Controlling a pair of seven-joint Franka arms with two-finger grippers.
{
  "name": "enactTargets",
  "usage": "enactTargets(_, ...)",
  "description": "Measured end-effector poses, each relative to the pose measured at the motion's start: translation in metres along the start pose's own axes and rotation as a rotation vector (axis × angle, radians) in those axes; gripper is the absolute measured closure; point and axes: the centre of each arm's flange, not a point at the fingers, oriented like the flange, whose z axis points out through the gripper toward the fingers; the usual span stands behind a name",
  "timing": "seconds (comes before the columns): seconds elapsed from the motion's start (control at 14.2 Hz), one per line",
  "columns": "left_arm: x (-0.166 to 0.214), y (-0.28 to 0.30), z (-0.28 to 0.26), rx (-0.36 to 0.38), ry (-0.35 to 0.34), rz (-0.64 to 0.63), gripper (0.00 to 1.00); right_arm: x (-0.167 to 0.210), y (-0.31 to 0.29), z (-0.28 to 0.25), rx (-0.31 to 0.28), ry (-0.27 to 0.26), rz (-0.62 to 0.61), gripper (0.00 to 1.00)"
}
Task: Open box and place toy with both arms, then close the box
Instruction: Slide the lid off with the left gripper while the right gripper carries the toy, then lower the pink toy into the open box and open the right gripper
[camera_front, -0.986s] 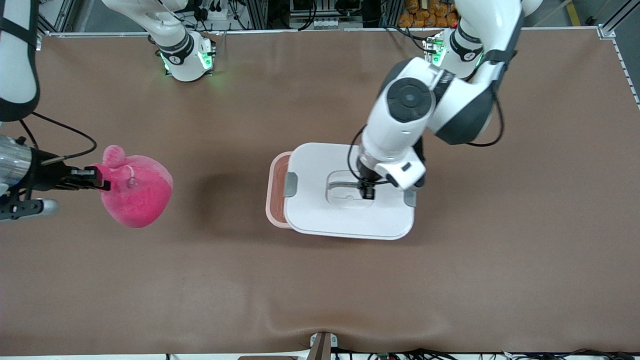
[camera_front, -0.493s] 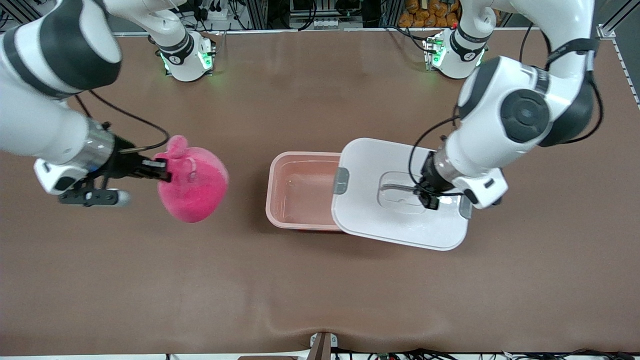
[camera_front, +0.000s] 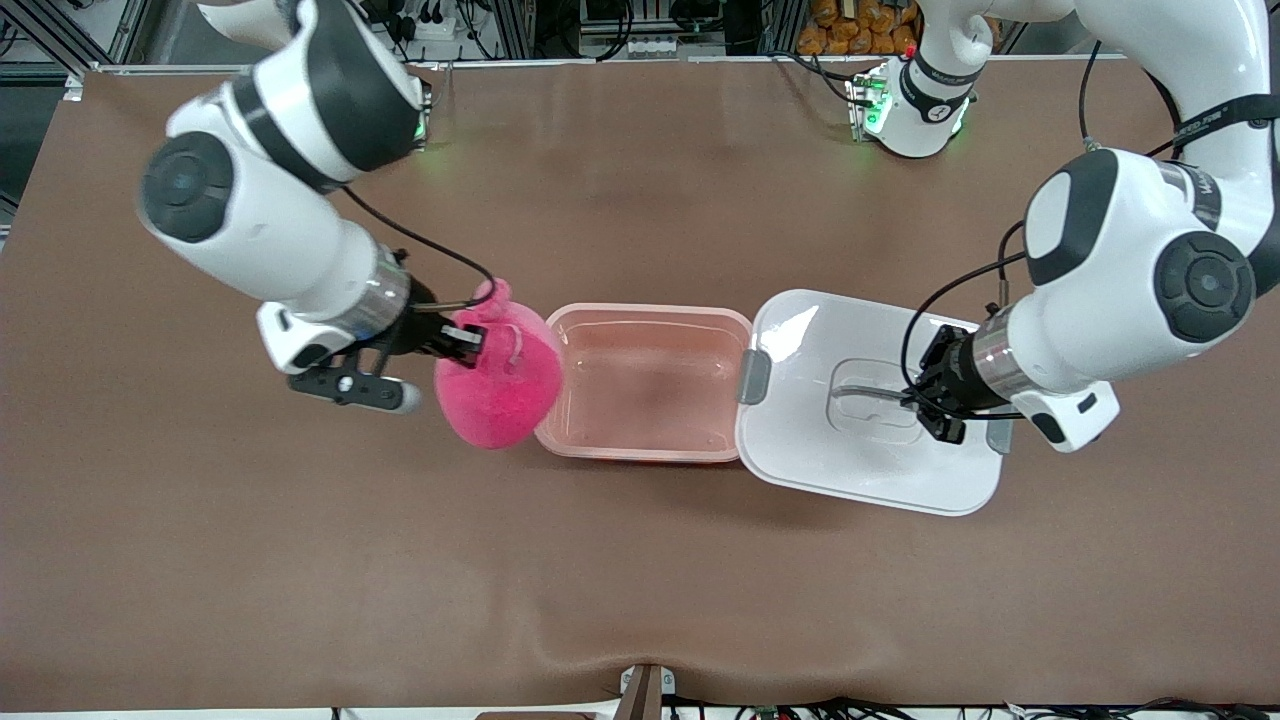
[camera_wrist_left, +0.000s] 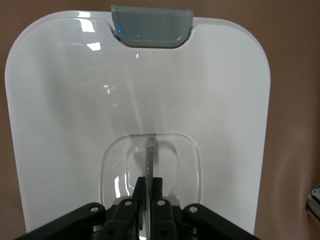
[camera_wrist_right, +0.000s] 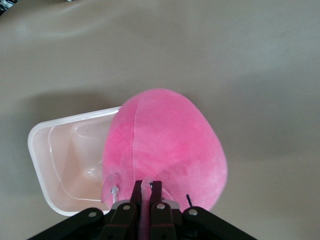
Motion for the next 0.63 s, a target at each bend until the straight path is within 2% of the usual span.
enactTargets(0.28, 0.043, 0.0, -0.002, 0.016, -0.004, 0.004, 0.93, -0.011, -0.022, 0.024, -0.012, -0.014, 0.02, 0.92)
enactTargets(0.63, 0.07, -0.004, 0.002, 0.054, -0.043, 0.005, 0.93, -0.03, -0.047, 0.055, -0.039, -0.043, 0.035, 0.92)
